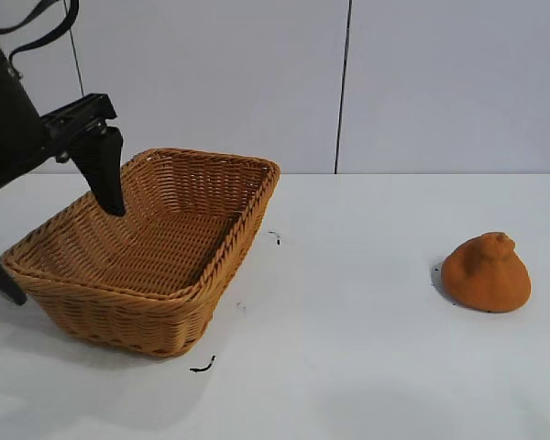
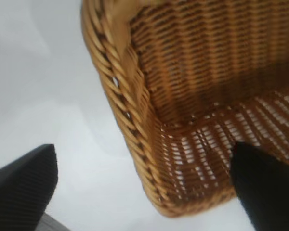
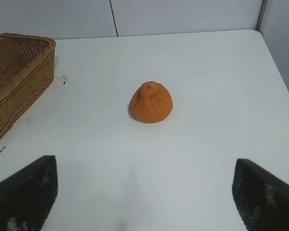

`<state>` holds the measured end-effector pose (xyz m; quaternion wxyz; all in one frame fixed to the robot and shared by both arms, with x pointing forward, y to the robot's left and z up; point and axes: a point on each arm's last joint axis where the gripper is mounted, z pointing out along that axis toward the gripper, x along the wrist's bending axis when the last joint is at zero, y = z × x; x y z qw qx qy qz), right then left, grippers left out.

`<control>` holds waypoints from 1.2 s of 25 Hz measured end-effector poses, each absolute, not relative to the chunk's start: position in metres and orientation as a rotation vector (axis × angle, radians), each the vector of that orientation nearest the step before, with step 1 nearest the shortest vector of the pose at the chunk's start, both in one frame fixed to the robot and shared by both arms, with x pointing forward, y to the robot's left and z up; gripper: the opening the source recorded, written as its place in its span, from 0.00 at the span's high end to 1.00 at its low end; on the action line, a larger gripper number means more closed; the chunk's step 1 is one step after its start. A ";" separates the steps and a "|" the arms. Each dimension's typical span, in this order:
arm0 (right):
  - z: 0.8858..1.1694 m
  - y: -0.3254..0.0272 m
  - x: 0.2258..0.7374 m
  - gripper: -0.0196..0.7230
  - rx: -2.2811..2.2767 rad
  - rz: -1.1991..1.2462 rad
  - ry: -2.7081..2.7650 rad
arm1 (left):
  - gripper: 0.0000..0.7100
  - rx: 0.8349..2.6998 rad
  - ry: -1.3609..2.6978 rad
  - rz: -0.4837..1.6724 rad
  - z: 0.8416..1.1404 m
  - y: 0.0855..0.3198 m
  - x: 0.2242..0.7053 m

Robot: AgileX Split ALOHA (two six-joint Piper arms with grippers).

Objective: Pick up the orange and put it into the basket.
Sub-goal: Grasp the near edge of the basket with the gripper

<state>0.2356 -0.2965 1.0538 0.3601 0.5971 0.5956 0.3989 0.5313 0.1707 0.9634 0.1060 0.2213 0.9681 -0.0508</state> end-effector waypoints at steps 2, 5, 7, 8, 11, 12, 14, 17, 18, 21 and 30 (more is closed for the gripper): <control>1.054 -0.297 0.236 0.06 1.538 1.029 1.534 | 0.02 0.649 2.872 -0.141 0.953 0.172 0.530; 1.054 -0.297 0.236 0.06 1.538 1.029 1.534 | 0.02 0.651 2.893 -0.130 0.938 0.173 0.528; 1.054 -0.297 0.236 0.06 1.538 1.029 1.534 | 0.02 0.649 2.884 -0.127 0.932 0.172 0.530; 1.054 -0.297 0.236 0.06 1.538 1.029 1.534 | 0.02 0.646 2.875 -0.128 0.930 0.172 0.532; 1.054 -0.297 0.236 0.06 1.538 1.029 1.534 | 0.02 0.639 2.850 -0.150 0.921 0.169 0.537; 1.054 -0.297 0.236 0.06 1.538 1.029 1.534 | 0.02 0.644 2.855 -0.162 0.917 0.167 0.537; 1.054 -0.297 0.236 0.06 1.538 1.029 1.534 | 0.02 0.666 2.867 -0.171 0.910 0.166 0.538; 1.054 -0.297 0.236 0.06 1.538 1.029 1.534 | 0.02 0.661 2.884 -0.183 0.903 0.165 0.538; 1.054 -0.297 0.236 0.06 1.538 1.029 1.534 | 0.03 0.657 2.886 -0.186 0.903 0.165 0.538; 1.054 -0.297 0.236 0.06 1.538 1.029 1.534 | 0.15 0.650 2.878 -0.190 0.903 0.165 0.539; 1.054 -0.297 0.236 0.06 1.538 1.029 1.534 | 0.77 0.642 2.884 -0.198 0.907 0.163 0.542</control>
